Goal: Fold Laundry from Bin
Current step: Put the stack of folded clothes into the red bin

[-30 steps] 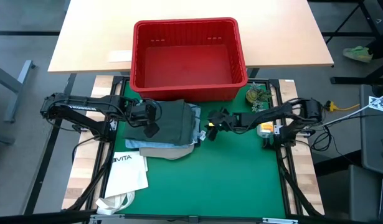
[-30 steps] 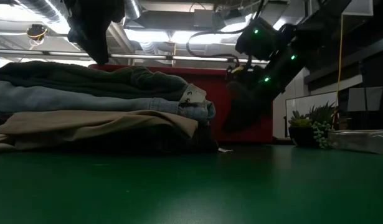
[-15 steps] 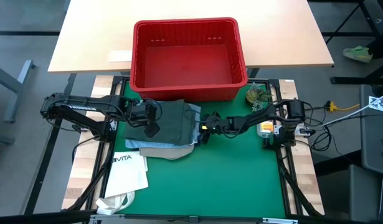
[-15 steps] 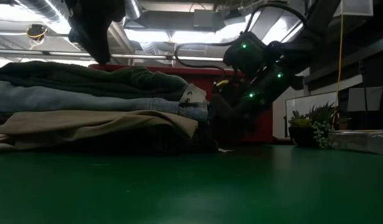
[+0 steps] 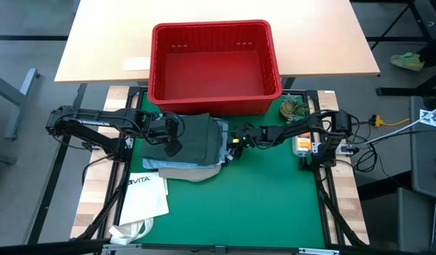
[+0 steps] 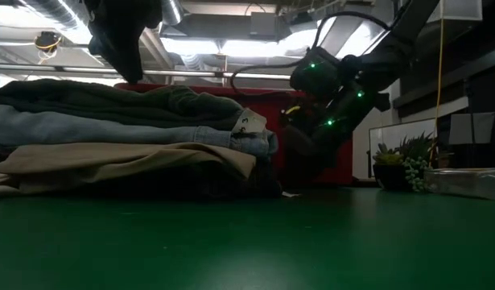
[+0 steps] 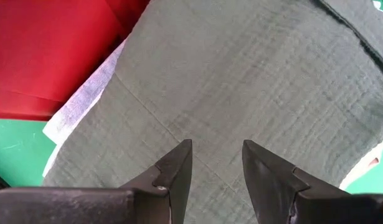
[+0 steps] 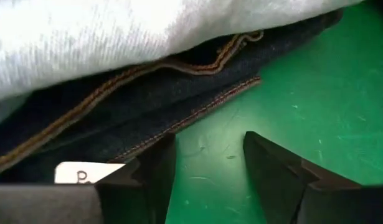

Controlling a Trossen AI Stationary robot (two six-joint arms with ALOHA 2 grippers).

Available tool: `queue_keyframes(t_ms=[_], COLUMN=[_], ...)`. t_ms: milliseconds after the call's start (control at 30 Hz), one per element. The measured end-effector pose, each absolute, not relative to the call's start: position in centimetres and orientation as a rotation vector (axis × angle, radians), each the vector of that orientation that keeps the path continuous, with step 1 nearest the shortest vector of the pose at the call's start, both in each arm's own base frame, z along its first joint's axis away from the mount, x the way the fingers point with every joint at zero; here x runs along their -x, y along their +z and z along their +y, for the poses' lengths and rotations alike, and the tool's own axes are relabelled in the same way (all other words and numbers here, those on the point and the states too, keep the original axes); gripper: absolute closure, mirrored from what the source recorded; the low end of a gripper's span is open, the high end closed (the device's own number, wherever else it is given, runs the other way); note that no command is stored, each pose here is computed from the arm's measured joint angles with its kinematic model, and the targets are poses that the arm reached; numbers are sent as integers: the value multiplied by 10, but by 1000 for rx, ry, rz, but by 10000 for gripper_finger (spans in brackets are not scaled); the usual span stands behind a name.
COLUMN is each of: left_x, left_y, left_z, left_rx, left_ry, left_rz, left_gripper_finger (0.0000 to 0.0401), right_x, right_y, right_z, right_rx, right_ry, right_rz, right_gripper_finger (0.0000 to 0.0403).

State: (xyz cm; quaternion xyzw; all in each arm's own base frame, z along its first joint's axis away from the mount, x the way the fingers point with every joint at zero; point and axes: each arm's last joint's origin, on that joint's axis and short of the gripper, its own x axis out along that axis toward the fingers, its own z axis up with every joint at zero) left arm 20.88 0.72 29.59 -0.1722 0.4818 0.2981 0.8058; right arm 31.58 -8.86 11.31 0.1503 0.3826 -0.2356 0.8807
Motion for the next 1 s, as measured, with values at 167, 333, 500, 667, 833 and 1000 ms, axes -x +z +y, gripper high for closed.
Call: queue_keyframes(t_ms=[167,333,500,667,833,1000], left_x=[-209,-209,-209,-210,-212,-212], left_y=[296,296,296,296,297,298], left_z=[7,7,7,7,7,7], left_rx=[374,376,377,379,384,385], left_ry=[641,640,640,639,633,631], left_rz=[1029,1023,1023,1017,997,991], left_gripper_finger=[266,266,266,266,266,266], right_x=[-316,-321,-321,-322,-324,-334], right_y=[112,114,114,115,112,102], right_z=[-92,-90,-89,-89,-85,-74], right_rx=[-397,-445,-478,-507,-520,-541], right_ry=[-424,-350,-343,-354,-360,-352], right_rz=[800,744,741,726,717,673], right_gripper_finger=[210,210,210,210,210,210])
